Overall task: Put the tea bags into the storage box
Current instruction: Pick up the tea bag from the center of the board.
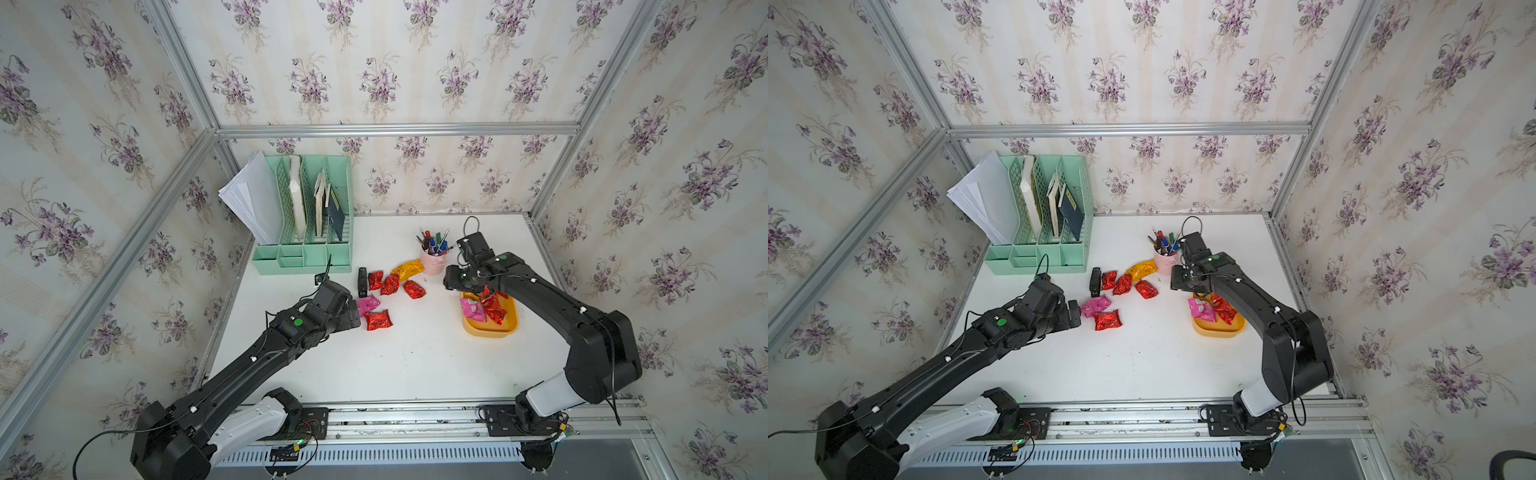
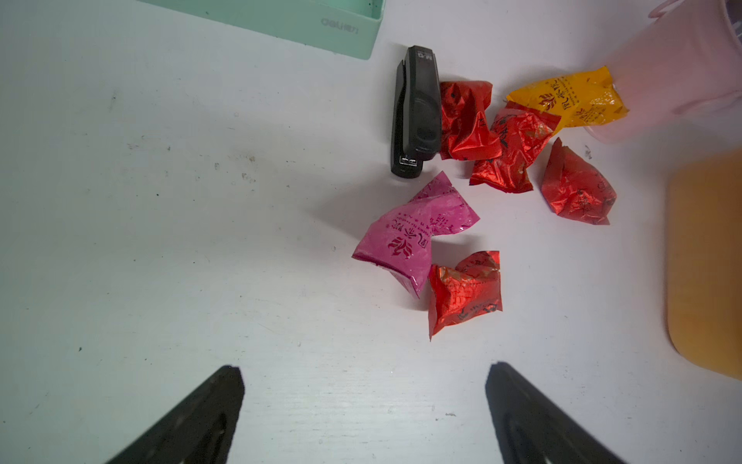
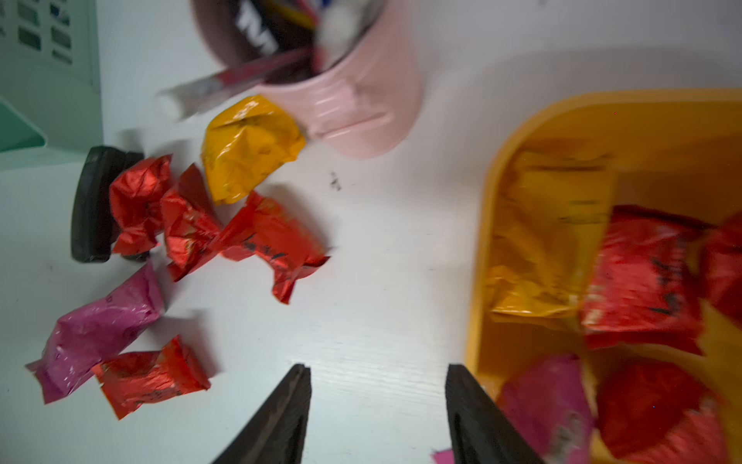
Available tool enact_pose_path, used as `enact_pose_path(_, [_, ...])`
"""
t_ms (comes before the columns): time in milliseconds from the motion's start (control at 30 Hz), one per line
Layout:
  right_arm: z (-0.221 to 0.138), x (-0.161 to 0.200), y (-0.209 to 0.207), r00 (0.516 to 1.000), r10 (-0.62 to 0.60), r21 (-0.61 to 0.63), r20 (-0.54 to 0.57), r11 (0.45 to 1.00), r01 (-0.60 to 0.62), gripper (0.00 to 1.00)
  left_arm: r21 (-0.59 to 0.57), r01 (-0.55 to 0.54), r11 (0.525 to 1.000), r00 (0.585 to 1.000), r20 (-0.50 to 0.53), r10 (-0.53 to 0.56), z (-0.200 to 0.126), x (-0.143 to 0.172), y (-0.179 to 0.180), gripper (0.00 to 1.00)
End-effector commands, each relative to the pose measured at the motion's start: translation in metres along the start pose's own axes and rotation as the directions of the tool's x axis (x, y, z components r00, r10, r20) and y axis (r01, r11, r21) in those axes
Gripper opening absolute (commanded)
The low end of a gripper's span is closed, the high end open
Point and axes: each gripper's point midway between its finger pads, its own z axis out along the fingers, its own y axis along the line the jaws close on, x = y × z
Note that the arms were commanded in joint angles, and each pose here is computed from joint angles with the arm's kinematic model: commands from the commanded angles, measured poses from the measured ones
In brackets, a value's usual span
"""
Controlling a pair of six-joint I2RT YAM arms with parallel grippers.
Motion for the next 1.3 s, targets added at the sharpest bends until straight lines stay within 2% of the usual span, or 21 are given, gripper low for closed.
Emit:
enact_pose_path(0, [0.014,0.003,0.043,0.999,-0.043,-0.076,-0.004,0.996,0.043,0.59,-0.003,-0.042,0.999,0.999,0.001,0.042,0.002,-0.006,-0.001,0.99])
enact_pose_path(133, [0.035,-0.002,0.069,0.992,-0.125,-0.08,-0.025,0.989,0.123,0.6,-0.003,-0.085,0.996,0.996,-0.007,0.085,0.0,-0.01,-0.002,0.99])
enact_pose_path(233, [0.054,-0.006,0.075,0.983,-0.175,-0.066,-0.046,0.983,0.172,0.61,-0.005,-0.076,0.997,0.997,0.001,0.076,-0.002,-0.007,0.003,0.99])
enact_pose_path(467, [0.083,-0.013,0.063,0.959,-0.27,0.036,-0.085,0.961,0.274,0.61,-0.005,-0.039,0.999,0.999,0.014,0.039,-0.009,0.006,0.017,0.99])
enact_pose_path(833, [0.11,-0.009,0.063,0.933,-0.335,0.028,-0.132,0.94,0.341,0.6,-0.009,0.031,0.999,0.998,0.051,-0.03,-0.019,0.014,0.034,0.99])
enact_pose_path(1267, [0.094,0.015,0.07,0.963,-0.23,-0.071,-0.142,0.972,0.222,0.29,0.009,0.052,0.999,0.996,0.072,-0.052,-0.025,0.011,0.033,0.99])
